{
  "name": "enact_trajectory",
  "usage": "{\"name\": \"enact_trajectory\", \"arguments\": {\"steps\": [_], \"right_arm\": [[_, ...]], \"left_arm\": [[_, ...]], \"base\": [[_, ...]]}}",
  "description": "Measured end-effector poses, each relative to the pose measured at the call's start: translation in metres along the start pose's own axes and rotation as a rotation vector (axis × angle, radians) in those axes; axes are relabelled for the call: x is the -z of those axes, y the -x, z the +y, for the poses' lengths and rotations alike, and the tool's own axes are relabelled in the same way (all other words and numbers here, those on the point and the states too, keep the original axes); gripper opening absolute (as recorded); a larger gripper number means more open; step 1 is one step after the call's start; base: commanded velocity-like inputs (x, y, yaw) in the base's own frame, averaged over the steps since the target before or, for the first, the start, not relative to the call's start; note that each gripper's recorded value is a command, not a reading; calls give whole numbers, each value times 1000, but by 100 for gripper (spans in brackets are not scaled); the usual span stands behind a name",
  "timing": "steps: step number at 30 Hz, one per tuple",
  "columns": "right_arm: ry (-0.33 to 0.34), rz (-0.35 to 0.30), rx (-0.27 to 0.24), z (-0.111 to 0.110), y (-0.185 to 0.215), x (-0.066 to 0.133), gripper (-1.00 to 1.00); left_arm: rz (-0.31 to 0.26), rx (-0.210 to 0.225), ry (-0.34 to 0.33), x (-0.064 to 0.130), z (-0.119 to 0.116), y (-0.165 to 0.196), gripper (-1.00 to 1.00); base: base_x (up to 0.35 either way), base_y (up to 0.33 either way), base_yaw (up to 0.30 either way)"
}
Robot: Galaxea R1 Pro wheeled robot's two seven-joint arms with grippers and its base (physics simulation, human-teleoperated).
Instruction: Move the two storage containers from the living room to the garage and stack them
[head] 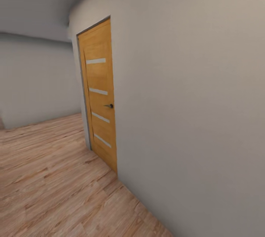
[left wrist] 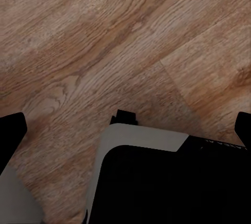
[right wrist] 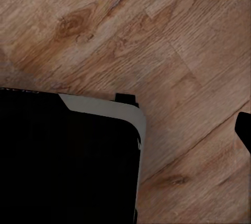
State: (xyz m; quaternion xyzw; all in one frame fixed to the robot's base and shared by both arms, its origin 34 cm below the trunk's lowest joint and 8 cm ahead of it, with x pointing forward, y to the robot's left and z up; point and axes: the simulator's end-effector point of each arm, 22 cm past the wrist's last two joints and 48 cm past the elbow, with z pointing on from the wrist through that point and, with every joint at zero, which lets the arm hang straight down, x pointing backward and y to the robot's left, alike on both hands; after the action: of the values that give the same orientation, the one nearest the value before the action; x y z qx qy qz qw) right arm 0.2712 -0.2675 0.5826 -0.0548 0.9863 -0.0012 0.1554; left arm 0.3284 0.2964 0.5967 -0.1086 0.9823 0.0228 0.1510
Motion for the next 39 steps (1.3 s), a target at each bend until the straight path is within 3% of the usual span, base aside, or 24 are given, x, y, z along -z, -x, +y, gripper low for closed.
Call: {"name": "enact_trajectory", "arguments": {"steps": [39], "right_arm": [[-4,-3,-2,-3,0,0,100]], "left_arm": [[0,0,0,0,0,0,100]], "base": [[246,0,273]]}}
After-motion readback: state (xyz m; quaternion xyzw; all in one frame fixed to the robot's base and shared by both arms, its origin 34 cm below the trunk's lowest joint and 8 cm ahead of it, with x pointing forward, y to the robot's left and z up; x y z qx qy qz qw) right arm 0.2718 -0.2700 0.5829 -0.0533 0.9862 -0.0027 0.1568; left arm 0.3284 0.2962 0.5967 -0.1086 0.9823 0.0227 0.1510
